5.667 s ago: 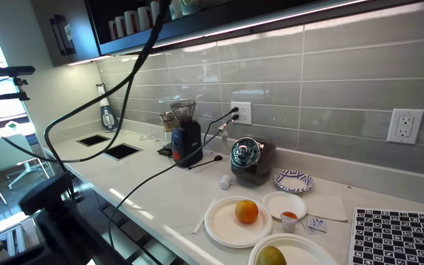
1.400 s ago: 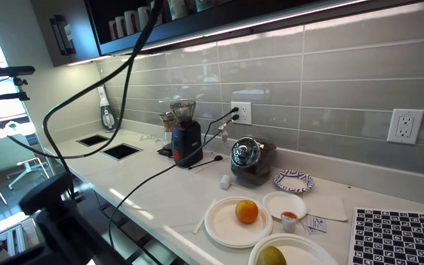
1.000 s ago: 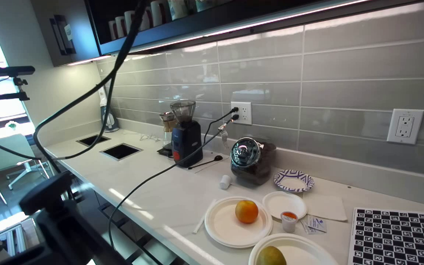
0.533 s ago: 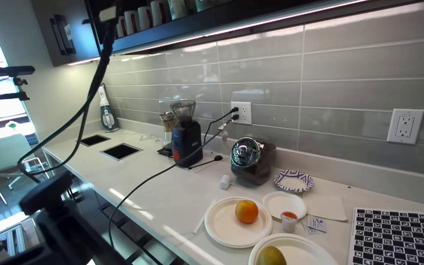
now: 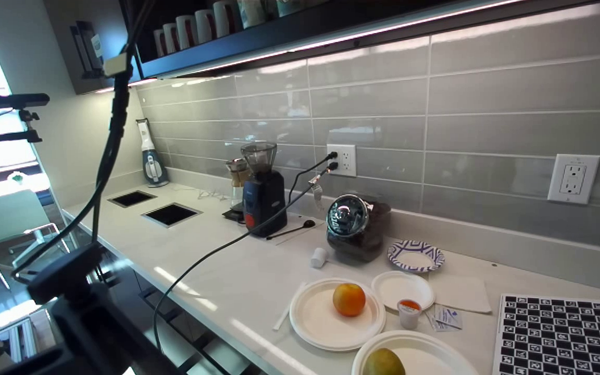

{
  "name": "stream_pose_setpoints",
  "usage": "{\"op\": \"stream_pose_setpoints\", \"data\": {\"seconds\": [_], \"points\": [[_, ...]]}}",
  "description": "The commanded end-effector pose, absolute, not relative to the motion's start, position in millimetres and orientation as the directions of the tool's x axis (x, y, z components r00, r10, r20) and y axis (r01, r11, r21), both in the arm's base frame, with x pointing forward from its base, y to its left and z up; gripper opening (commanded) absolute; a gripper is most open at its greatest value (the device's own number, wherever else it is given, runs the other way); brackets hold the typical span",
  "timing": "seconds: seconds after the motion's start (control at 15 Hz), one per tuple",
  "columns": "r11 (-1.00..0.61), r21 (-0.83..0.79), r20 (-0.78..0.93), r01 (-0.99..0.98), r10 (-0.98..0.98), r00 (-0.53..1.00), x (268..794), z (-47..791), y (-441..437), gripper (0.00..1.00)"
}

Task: Put the paper cups in the cabinet

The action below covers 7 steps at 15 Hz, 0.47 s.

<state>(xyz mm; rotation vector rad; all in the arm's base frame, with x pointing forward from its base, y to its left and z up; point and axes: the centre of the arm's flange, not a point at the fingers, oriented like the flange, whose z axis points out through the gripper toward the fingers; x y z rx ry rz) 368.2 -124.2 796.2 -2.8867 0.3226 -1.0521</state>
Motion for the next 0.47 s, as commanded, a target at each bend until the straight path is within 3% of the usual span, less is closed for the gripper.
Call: {"op": "stream_pose_setpoints", "data": {"seconds": [0.0,0.4], "points": [[-0.984,-0.106,0.614,-0.144,-0.178,0.769,348.9,769.5,-122.7,1.00],[-0.981,-0.114,0.607,-0.159,-0.196,0.770,360.3,775.7,-124.2,1.00]]}}
